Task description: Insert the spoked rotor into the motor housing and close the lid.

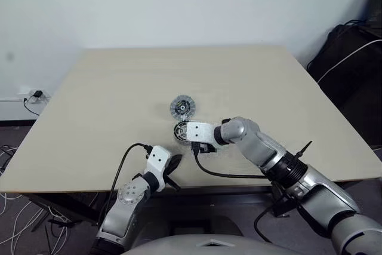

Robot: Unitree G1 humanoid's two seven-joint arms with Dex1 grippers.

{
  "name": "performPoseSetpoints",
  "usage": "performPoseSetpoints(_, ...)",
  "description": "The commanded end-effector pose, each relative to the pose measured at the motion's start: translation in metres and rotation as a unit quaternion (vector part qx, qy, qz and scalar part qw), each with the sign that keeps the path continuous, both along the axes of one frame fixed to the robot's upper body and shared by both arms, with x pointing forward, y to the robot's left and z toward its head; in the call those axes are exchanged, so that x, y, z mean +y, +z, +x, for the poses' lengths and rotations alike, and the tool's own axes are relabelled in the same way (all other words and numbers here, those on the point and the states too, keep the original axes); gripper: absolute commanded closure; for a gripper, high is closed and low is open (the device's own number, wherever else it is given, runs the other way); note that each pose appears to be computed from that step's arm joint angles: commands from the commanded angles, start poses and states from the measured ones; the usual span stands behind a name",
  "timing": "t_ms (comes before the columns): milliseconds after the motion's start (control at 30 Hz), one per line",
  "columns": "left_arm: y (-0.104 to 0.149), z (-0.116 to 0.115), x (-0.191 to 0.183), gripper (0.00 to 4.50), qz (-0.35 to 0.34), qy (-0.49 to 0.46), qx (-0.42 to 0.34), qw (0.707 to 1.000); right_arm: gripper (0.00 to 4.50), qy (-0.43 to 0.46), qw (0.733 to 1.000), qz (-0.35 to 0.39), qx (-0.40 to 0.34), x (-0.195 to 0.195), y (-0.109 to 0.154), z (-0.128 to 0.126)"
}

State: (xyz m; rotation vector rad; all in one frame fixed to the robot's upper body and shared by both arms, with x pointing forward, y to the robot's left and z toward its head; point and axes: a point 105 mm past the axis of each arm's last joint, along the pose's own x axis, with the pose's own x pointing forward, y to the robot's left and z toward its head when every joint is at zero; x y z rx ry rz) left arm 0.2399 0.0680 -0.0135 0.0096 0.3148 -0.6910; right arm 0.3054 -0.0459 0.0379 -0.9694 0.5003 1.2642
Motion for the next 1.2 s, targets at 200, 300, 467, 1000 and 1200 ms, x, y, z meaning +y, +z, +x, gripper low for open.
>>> performPoseSetpoints(200,0.008,0.004,-0.001,4.50,-0.009,0.012,-0.021,1.000,1.90,0.034,0.999,-0.023,-0.020,0.013,0.006,0.013)
performPoseSetpoints(300,0.008,0.003,0.001,4.50,-0.009,0.016,-0.021,1.000,1.90,0.039,0.999,-0.029,-0.011,0.013,0.003,0.015)
performPoseSetpoints(467,0.008,0.003,0.001,4.50,-0.010,0.020,-0.022,1.000,1.90,0.044,0.998,-0.049,0.000,0.009,-0.001,0.020)
performPoseSetpoints(1000,0.009,0.004,0.001,4.50,-0.016,0.033,-0.025,0.999,3.82,0.064,0.990,-0.119,0.029,-0.005,-0.017,0.026)
performPoseSetpoints(1200,0.009,0.004,0.001,4.50,-0.017,0.036,-0.026,0.999,4.41,0.063,0.991,-0.116,0.026,-0.004,-0.017,0.028)
